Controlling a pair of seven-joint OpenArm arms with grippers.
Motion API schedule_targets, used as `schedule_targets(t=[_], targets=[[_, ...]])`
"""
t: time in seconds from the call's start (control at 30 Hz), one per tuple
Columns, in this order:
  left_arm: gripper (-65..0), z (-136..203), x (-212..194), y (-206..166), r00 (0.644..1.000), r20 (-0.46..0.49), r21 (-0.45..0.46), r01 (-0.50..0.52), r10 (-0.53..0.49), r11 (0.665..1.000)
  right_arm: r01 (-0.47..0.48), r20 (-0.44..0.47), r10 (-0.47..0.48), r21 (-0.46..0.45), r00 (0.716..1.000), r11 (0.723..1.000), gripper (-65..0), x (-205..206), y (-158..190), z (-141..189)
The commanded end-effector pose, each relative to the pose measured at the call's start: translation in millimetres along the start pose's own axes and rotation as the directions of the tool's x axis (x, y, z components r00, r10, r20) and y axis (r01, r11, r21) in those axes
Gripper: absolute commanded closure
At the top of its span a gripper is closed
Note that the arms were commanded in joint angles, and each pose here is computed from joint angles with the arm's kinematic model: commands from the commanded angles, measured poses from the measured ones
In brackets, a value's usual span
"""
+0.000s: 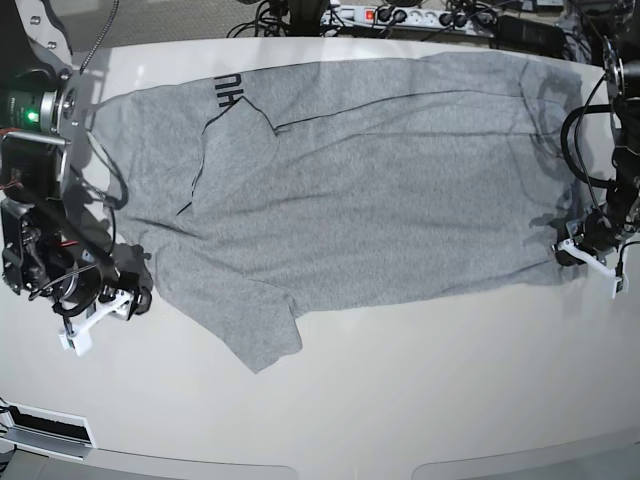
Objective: Layout the t-shirt on the table in an organized manner, then fold the t-shirt properly
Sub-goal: 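Grasp the hem edge with the right gripper beside the left gripper's edge, then fold the hem half over toward the collar with both grippers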
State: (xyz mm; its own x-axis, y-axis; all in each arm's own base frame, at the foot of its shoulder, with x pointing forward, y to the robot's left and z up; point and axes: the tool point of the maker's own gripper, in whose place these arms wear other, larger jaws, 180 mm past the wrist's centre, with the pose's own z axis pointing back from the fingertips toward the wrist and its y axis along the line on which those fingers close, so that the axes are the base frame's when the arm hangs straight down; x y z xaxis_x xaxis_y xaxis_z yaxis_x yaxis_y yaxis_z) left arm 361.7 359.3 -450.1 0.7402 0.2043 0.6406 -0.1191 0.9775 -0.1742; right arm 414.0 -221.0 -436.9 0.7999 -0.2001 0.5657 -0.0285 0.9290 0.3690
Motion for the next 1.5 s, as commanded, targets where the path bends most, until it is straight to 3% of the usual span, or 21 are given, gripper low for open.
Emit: schedule_targets(t=[0.0,0.2,0.47,0.57,0.67,0.83,1.03,1.37,1.47], targets=[[0.0,5.6,14.0,9.6,1.000,0.014,0.023,0.011,-0.012,1.000,-0.006,0.069,0.004,0.019,0.998,1.000,-40.7,26.7,7.4,3.3],[0.0,5.6,11.3,9.5,1.000,-0.001,0.022,0.012,-0.012,1.000,-0.021,0.060,0.019,0.032,0.998,0.999,-40.7,11.6,31.6,-15.7],[0.0,5.8,7.9,9.3,1.000,-0.021,0.020,0.013,-0.012,1.000,-0.038,0.083,0.043,-0.054,0.996,0.998,-40.7,2.9,23.1,-22.8],[0.0,5.7,7.9,9.1,1.000,-0.021,0.019,0.013,-0.012,1.000,-0.057,0.090,0.060,-0.030,0.994,0.998,-39.9,-1.1,25.9,-23.0],[0.0,5.7,7.9,9.1,1.000,-0.021,0.019,0.013,-0.012,1.000,-0.078,0.092,0.077,0.006,0.993,0.997,-30.2,-4.5,32.8,-23.8],[0.0,5.8,8.3,9.5,1.000,-0.020,0.020,0.013,-0.013,1.000,-0.103,0.161,0.099,0.018,0.982,0.995,0.0,8.6,35.2,-21.1],[0.0,7.1,12.2,4.8,0.999,-0.010,-0.014,0.032,-0.032,0.999,-0.264,0.205,0.234,0.138,0.950,0.954,0.0,33.3,58.9,-9.4],[0.0,20.1,82.2,9.4,0.993,0.109,-0.006,0.035,-0.035,0.999,-0.276,0.230,0.255,0.062,0.939,0.959,0.0,59.3,19.2,16.0],[0.0,21.4,93.3,-4.2,0.992,0.125,-0.070,0.031,-0.022,0.997,-0.273,0.215,0.256,0.054,0.943,0.960,0.0,60.9,12.6,21.7]])
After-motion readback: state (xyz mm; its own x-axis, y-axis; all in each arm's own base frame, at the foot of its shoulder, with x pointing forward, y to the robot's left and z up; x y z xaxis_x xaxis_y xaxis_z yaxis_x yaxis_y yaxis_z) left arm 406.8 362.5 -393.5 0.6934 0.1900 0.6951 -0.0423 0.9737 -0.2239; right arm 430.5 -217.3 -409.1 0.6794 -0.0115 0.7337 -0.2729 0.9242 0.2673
